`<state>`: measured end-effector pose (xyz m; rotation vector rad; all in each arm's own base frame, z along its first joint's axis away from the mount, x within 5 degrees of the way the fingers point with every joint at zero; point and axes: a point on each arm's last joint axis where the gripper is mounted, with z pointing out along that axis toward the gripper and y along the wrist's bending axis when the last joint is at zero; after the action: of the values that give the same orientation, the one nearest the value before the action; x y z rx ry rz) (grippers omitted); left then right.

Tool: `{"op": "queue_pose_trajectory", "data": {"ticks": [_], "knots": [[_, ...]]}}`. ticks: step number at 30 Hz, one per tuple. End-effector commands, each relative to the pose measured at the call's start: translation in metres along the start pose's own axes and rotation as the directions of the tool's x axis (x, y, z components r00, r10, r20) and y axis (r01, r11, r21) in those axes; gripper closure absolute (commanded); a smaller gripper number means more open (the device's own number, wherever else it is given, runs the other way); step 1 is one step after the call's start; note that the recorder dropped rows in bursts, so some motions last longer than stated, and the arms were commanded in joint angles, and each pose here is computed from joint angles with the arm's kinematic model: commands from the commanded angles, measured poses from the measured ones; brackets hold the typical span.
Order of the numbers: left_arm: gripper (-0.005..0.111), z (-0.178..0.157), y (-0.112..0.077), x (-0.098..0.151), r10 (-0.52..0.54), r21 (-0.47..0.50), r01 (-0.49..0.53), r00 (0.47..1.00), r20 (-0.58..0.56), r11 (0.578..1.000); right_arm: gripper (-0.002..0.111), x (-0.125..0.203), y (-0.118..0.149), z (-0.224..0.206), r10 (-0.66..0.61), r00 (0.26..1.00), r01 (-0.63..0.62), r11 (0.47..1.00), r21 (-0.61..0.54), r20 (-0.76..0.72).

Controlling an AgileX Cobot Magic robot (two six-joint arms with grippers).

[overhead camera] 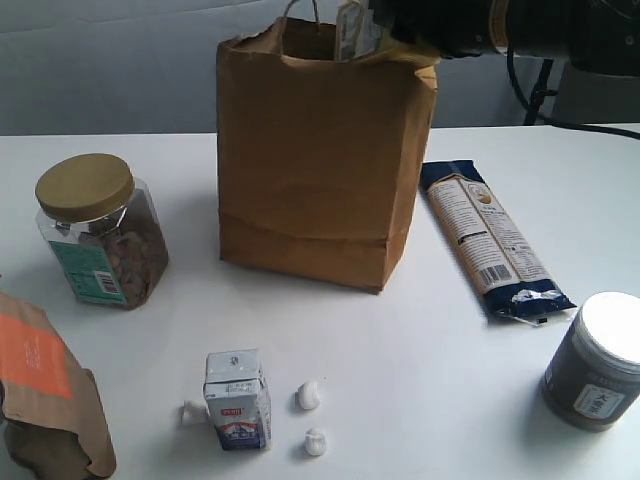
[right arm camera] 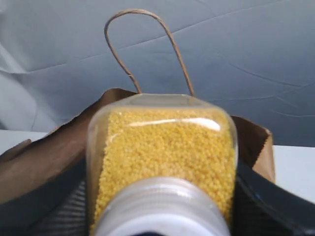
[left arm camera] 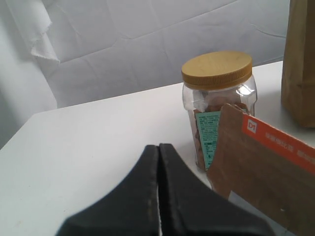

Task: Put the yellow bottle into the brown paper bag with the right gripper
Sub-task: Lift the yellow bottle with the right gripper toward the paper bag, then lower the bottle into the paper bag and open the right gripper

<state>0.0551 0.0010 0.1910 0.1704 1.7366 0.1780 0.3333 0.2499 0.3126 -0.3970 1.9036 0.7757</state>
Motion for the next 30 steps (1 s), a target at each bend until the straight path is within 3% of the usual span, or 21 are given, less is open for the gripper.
{"op": "queue_pose_trajectory", "data": {"ticks": [1,13,16,20,22,30], "knots": [[0.107,0.0002,-0.0001,0.0013,-0.006,-0.002,0.006,1.000,-0.002,1.000,0.108,-0.0109,0.0172,-0.0088,0.003,1.000,-0.003,0.991,-0.136,-0.001],[0.107,0.0002,-0.0001,0.0013,-0.006,-0.002,0.006,1.000,-0.002,1.000,0.106,-0.0025,0.0223,-0.0100,-0.002,0.996,-0.016,0.981,-0.192,-0.094],[0.107,0.0002,-0.0001,0.0013,-0.006,-0.002,0.006,1.000,-0.002,1.000,0.090,-0.0019,0.0236,-0.0104,-0.012,0.995,-0.008,0.978,-0.207,-0.099],[0.107,0.0002,-0.0001,0.0013,-0.006,-0.002,0.006,1.000,-0.002,1.000,0.057,-0.0020,0.0231,-0.0105,-0.010,0.995,-0.011,0.978,-0.209,-0.101],[0.107,0.0002,-0.0001,0.0013,-0.006,-0.002,0.006,1.000,-0.002,1.000,0.049,-0.0020,0.0231,-0.0105,-0.006,0.995,-0.015,0.978,-0.208,-0.102],[0.107,0.0002,-0.0001,0.0013,-0.006,-0.002,0.006,1.000,-0.002,1.000,0.048,-0.0020,0.0231,-0.0105,-0.003,0.995,-0.018,0.978,-0.208,-0.102]]}}
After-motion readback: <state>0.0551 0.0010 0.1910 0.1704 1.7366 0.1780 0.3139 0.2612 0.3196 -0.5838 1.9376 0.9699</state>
